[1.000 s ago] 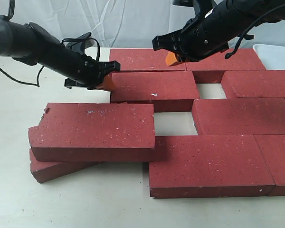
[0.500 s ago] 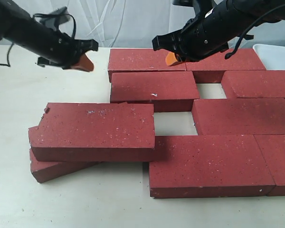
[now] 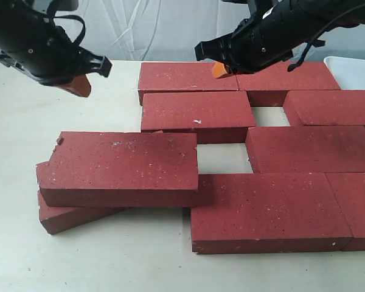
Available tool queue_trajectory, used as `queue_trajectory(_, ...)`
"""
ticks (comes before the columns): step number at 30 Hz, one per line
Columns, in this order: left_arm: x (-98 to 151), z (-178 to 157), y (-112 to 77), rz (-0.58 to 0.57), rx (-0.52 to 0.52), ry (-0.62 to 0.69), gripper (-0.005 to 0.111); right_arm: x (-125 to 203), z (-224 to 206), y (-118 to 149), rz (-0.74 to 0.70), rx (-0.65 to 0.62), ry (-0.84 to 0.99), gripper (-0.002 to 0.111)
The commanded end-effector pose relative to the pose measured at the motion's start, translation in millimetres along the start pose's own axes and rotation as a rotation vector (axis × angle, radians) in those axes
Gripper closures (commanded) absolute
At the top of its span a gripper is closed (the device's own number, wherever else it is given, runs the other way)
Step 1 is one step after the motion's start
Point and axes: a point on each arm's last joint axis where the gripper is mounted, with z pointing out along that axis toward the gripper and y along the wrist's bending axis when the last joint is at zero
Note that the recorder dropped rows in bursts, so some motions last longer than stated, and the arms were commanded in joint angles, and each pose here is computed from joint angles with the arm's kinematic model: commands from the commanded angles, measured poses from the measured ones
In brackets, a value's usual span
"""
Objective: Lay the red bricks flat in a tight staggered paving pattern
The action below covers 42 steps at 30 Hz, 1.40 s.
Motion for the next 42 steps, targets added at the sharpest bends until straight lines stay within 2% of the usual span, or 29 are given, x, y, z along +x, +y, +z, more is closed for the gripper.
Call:
queue_trajectory(1,20,-3,0.6,0.034,-0.126,-0.06,0.107,-18,5,1,-0.059,-0.017,0.076,0.109)
queue_trajectory(3,23,1,9.4,-0.015,-0.203,-0.109,0.107,-25,18,1,-0.065,-0.039,0.136,0.109)
queue_trajectory(4,25,3,10.0,-0.055,-0.204,-0.111,0.107,-28,26,0,-0.067,-0.045,0.156,0.109)
queue_trajectory(7,22,3,8.8,-0.061,-0.188,-0.139,0.107,-28,46,-6,-0.059,-0.041,0.172,0.109)
queue_trajectory(11,18,3,5.9,-0.083,-0.153,-0.185,0.107,-12,74,-15,-0.05,-0.033,0.271,0.109)
queue_trajectory(13,18,3,5.3,-0.089,-0.145,-0.19,0.107,-11,83,-18,-0.038,-0.031,0.258,0.109)
queue_trajectory(17,18,3,4.2,-0.105,-0.131,-0.191,0.107,-16,84,-12,0.022,-0.075,0.2,0.109)
queue_trajectory(25,18,3,3.8,-0.111,-0.127,-0.19,0.107,-21,85,-13,0.019,-0.069,0.146,0.109)
queue_trajectory(31,18,3,2.1,-0.137,-0.105,-0.187,0.107,-13,96,-16,0.035,-0.072,0.191,0.109)
queue_trajectory(35,18,3,1.9,-0.138,-0.103,-0.189,0.107,-9,109,-12,0.185,-0.151,0.187,0.109)
queue_trajectory(42,18,3,1.9,-0.138,-0.103,-0.189,0.107,-12,111,-15,0.136,-0.111,0.143,0.109)
